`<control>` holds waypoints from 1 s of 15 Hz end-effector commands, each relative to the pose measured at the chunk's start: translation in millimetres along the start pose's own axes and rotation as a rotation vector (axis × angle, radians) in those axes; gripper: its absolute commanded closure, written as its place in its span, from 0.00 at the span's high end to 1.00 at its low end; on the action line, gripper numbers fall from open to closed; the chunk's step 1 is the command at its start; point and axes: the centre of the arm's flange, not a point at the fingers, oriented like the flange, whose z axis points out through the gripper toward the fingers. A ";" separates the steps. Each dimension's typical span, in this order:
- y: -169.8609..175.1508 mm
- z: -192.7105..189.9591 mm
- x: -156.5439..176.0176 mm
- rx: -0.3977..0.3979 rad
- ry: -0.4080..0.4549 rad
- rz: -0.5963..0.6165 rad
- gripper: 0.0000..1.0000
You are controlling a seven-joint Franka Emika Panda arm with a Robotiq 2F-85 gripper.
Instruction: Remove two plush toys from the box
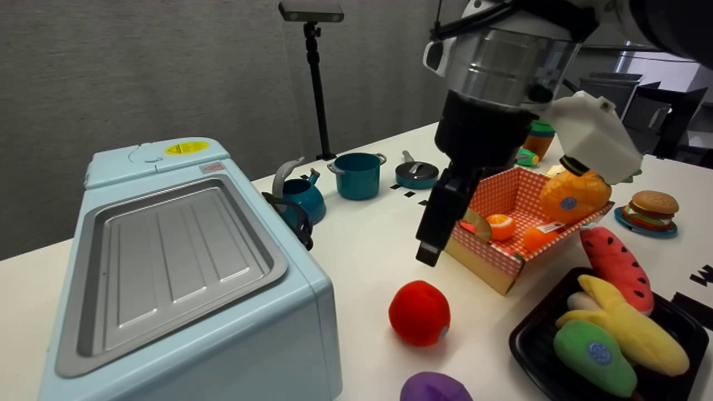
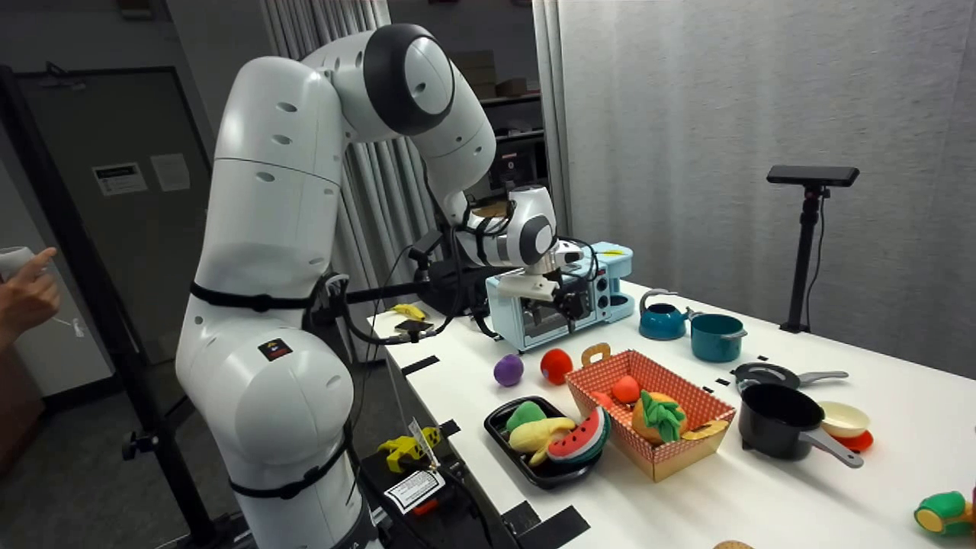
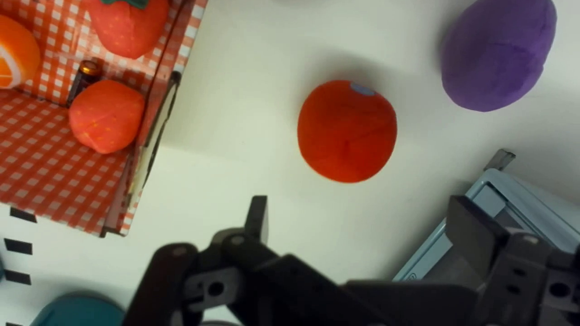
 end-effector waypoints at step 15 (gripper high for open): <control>49.6 -116.4 -63.3 -0.103 0.109 0.202 1.00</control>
